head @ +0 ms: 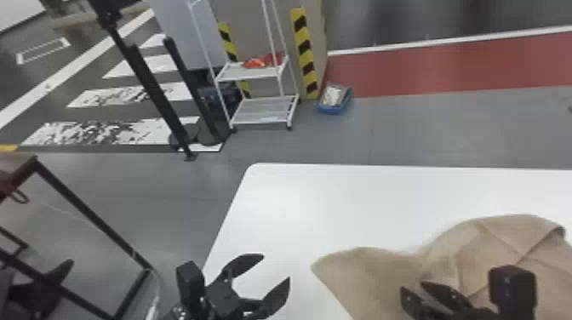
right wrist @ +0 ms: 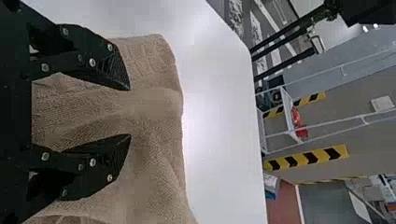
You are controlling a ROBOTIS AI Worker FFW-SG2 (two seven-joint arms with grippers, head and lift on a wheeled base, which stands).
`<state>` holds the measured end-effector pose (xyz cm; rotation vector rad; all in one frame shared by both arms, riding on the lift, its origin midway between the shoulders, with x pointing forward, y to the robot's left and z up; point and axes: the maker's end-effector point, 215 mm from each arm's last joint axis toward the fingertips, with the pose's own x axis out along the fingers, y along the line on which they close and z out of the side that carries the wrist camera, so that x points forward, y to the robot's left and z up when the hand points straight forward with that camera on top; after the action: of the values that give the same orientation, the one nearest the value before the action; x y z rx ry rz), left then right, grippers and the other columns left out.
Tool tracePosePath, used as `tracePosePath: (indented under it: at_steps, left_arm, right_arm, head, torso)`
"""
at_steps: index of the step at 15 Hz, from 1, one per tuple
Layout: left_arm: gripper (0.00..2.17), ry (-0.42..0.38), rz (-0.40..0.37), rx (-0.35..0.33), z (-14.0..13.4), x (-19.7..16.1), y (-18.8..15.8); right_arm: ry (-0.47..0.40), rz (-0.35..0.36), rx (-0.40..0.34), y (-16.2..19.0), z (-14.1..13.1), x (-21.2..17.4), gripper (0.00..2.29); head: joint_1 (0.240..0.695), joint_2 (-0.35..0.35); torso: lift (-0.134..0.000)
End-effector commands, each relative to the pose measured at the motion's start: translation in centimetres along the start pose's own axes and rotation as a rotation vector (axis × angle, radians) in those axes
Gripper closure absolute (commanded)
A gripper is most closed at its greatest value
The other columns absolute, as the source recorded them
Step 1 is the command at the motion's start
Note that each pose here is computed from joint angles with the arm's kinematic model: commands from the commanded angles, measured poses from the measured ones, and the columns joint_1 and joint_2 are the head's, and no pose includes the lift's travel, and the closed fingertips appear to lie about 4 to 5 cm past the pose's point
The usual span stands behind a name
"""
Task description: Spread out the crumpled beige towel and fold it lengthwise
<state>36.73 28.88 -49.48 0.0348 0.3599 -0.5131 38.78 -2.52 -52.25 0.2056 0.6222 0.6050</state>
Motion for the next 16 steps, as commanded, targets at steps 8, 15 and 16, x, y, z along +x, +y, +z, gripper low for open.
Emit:
tracePosePath:
  at_steps: [8,15,16]
  left_arm:
    - [0.20,0.001,-0.027,0.000,-0.1,0.0,-0.5]
    - [0.21,0.054,-0.162,0.065,-1.7,1.0,-4.8]
    - [0.21,0.067,-0.190,0.080,-2.4,1.2,-6.0]
  right_arm:
    - [-0.232,-0.244,-0.017,-8.0,7.0,-9.8,0.07]
    - [-0.232,-0.463,0.001,-18.4,5.4,-16.4,0.08]
    - [-0.237,-0.501,0.000,-20.0,5.4,-17.7,0.08]
  head:
    - [0.695,0.306]
    - [0.695,0.054]
    - [0.695,0.023]
  torso:
    - [0.000]
    - [0.000]
    - [0.000]
